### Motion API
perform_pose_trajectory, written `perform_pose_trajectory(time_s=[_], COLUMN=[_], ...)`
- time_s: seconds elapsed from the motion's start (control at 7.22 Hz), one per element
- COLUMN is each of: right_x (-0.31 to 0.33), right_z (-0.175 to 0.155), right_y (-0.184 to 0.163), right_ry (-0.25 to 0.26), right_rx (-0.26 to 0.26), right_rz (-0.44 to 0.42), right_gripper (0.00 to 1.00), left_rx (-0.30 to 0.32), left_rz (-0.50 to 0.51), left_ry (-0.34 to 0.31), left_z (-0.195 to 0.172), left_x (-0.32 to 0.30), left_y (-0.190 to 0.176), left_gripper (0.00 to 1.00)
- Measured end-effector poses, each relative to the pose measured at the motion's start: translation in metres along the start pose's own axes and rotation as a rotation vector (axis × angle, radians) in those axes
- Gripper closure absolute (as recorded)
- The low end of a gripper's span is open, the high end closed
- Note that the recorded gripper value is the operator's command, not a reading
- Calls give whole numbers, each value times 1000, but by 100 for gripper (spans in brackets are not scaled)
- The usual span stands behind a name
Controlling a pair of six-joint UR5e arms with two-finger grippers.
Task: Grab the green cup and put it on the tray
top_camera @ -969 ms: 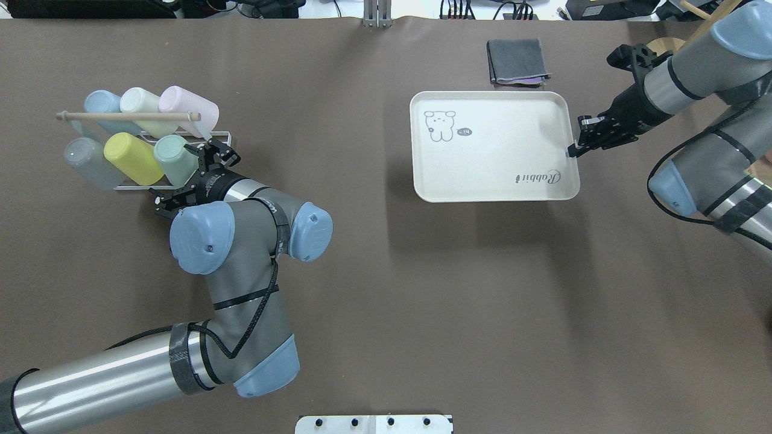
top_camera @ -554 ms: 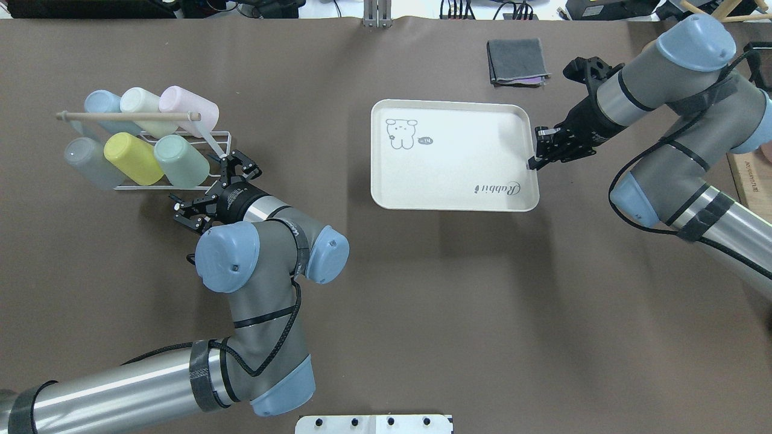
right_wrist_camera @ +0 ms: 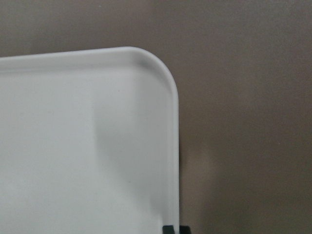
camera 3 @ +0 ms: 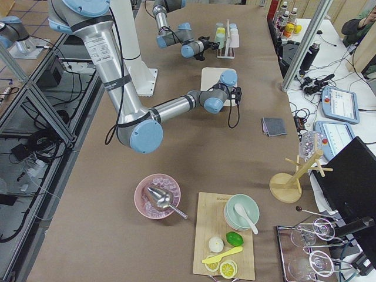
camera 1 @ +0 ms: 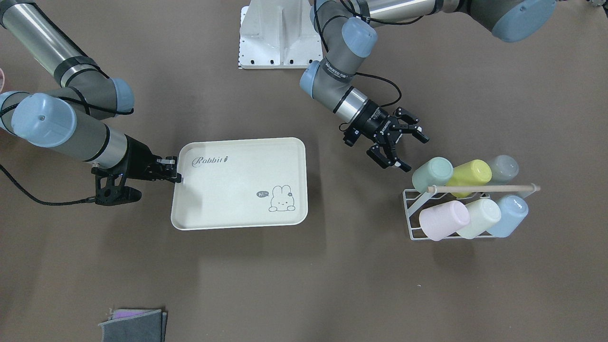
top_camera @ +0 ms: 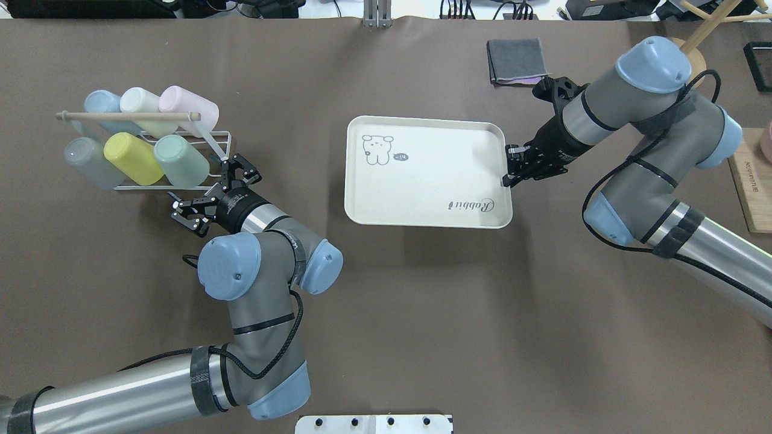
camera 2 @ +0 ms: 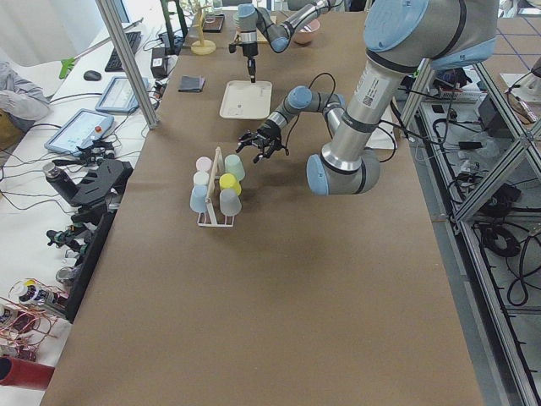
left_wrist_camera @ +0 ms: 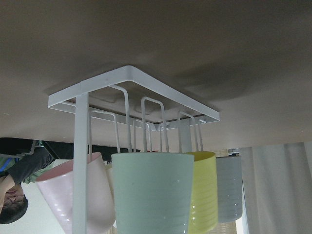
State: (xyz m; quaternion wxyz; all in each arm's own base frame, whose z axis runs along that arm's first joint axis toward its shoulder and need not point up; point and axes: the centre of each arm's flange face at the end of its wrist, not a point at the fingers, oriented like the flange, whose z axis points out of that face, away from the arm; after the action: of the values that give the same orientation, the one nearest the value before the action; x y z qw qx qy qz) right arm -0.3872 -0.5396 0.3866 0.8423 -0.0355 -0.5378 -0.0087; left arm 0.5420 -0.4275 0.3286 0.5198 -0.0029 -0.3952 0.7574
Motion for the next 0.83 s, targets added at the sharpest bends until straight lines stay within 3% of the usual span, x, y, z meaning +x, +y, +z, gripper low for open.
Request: perform_pose_trajectory(time_s=[0.83], right_x=[-32], right_z=[24], right_y=[2], right_ry=[65], right_rx=[-8], right_rz=[30], right_gripper=[100], left_rx=[-70], left_rz=[8], left_ry=[-39], left_z=[38], left_x=[6], left_y=[-14], left_gripper=[4])
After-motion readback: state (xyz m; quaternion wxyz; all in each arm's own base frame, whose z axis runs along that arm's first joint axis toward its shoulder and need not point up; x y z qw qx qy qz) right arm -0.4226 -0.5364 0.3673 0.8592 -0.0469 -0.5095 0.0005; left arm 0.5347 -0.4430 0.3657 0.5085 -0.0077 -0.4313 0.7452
